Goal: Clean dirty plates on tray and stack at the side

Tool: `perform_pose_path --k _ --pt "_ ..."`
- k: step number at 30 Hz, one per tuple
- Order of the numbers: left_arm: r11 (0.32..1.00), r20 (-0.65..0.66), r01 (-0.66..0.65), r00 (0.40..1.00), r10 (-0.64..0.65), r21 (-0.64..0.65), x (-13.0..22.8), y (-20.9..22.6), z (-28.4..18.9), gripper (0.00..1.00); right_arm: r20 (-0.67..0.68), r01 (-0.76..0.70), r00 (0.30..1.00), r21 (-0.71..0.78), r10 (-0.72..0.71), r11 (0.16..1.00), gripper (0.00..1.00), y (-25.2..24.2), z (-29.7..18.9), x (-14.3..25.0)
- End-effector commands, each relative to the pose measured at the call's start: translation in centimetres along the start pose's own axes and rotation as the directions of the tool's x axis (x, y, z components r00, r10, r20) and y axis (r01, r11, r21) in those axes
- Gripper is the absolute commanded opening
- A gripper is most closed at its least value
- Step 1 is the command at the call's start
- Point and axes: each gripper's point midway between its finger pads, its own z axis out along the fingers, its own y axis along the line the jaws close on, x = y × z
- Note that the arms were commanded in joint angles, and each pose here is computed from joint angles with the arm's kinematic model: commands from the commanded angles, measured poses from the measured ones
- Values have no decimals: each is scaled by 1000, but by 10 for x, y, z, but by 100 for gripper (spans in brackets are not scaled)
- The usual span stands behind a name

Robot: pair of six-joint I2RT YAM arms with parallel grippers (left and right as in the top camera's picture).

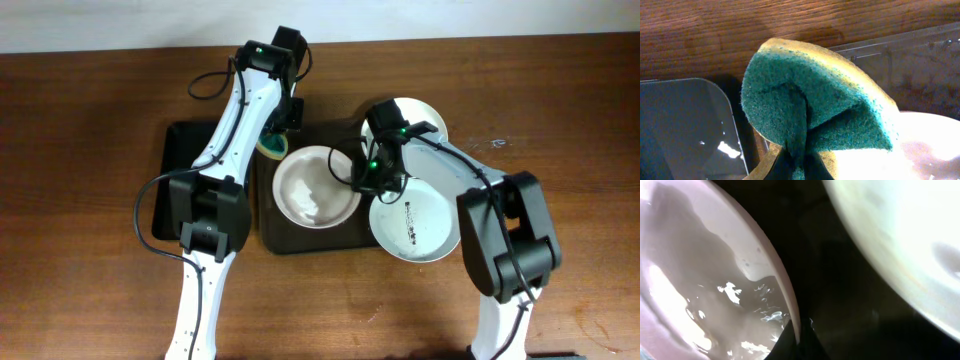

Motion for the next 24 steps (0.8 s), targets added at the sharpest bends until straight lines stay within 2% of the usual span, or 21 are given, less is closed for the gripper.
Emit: perform_pose_path --k 1,5,9,12,15,18,22,24 --pt "998 23 18 1000 -19 54 -8 7 -7 0 143 25 988 166 -49 986 4 -16 -55 -9" --pt "987 9 61 998 -63 146 -11 14 -7 0 265 23 959 280 -101 960 4 -19 -107 -10" --pt "987 13 64 998 -66 149 -12 14 -7 0 378 28 903 420 -203 907 4 -11 -141 -13" --pt "987 17 63 998 -66 149 -13 14 -7 0 457 -25 843 558 -282 830 4 -5 -162 -12" --pt "987 17 63 998 -66 149 -13 14 -6 0 509 -75 774 665 -377 743 4 6 -180 -9" --pt "987 17 63 998 -66 149 -13 14 -7 0 536 -118 674 758 -509 641 4 26 -202 -2" --pt "987 17 63 998 -66 149 -13 14 -6 0 550 -222 535 824 -641 521 4 50 -236 10" --pt "987 17 63 998 -66 149 -13 14 -6 0 549 -255 494 833 -674 491 4 58 -246 15"
